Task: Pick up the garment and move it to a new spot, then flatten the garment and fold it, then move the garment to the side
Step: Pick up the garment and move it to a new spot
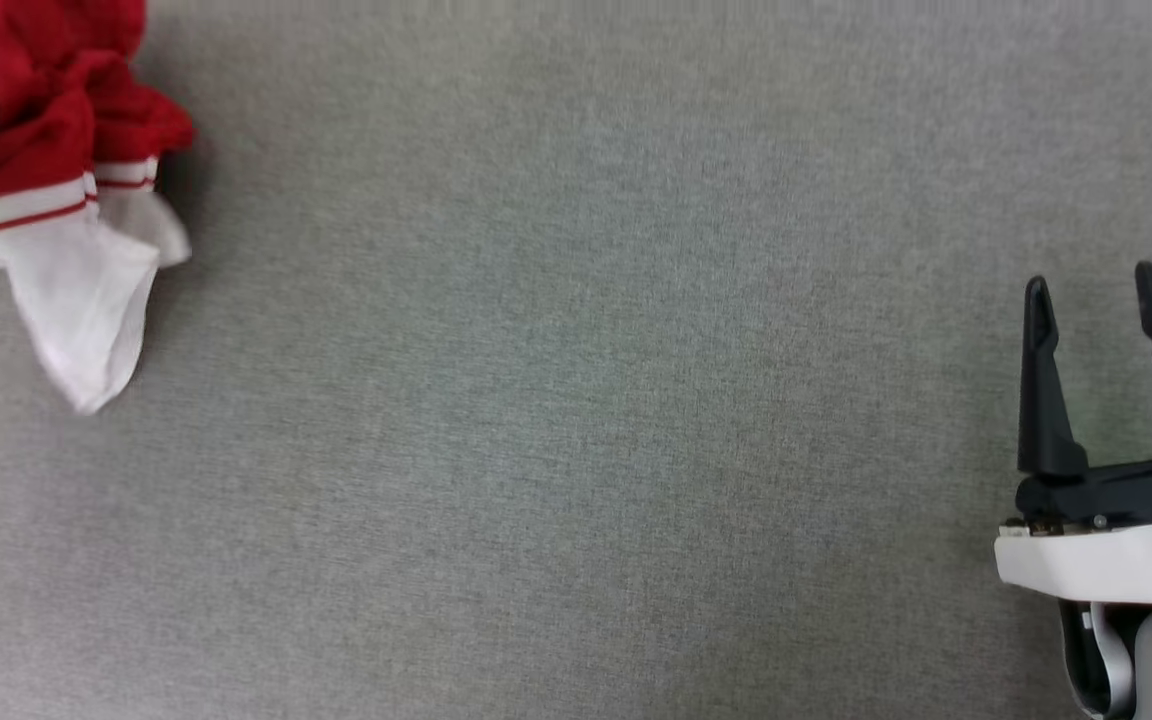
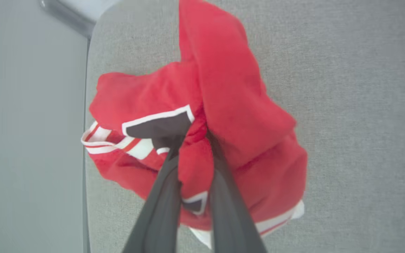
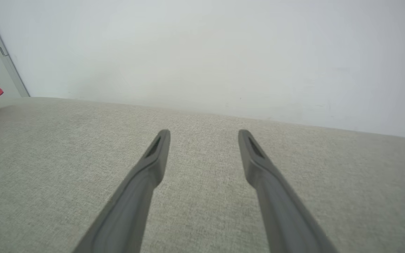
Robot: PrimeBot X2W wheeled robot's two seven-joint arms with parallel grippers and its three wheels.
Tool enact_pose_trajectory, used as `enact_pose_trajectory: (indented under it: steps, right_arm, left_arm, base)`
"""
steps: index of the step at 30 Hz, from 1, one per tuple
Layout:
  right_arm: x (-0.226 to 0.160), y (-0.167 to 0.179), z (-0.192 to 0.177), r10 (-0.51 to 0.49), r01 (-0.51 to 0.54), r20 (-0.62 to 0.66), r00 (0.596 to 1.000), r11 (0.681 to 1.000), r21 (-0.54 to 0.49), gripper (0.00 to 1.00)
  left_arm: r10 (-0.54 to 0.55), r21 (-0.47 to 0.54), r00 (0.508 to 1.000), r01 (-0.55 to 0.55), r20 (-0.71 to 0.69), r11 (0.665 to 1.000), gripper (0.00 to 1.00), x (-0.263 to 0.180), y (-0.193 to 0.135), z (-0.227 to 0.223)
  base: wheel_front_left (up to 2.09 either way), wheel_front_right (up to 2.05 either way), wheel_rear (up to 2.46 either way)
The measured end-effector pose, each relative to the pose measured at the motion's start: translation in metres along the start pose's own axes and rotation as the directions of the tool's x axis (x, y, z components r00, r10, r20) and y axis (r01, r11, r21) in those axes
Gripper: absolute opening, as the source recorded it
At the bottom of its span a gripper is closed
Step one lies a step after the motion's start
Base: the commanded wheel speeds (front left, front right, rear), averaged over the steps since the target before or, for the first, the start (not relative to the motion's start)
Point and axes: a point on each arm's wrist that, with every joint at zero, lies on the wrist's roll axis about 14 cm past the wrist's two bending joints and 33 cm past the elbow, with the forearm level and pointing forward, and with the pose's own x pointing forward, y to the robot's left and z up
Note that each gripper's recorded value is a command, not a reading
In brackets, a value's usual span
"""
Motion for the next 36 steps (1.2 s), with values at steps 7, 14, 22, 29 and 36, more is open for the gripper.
enact_pose_trajectory:
  steps: [7,14,22,29,36]
  right_arm:
    - [-0.014,0.003,0.033,-0.002,0.001,0.054,0.999,1.0,0.02,1.0]
    - [-0.033,-0.007,0.061,-0.043,0.04,0.101,0.994,0.999,0.036,1.0]
    - [-0.069,-0.043,0.079,-0.157,0.155,0.118,0.981,0.988,0.022,1.0]
    - [-0.098,-0.073,0.089,-0.257,0.258,0.128,0.958,0.966,0.015,1.0]
    - [-0.121,-0.094,0.091,-0.334,0.336,0.119,0.935,0.942,0.005,1.0]
  left_arm:
    - [-0.021,0.156,0.979,-0.011,0.202,0.988,0.0,-0.068,-0.016,0.066]
    - [-0.129,0.323,0.945,0.026,0.301,0.946,0.0,-0.109,-0.072,0.112]
    - [-0.373,0.523,0.865,0.158,0.337,0.838,0.0,-0.134,-0.184,0.151]
    - [-0.599,0.685,0.761,0.299,0.249,0.665,0.0,-0.143,-0.297,0.145]
    - [-0.726,0.78,0.685,0.421,0.06,0.462,0.0,-0.13,-0.381,0.096]
  base:
    - [0.0,0.0,0.0]
    - [0.0,0.0,0.0]
    - [0.0,0.0,0.0]
    - [0.0,0.0,0.0]
    - [0.0,0.0,0.0]
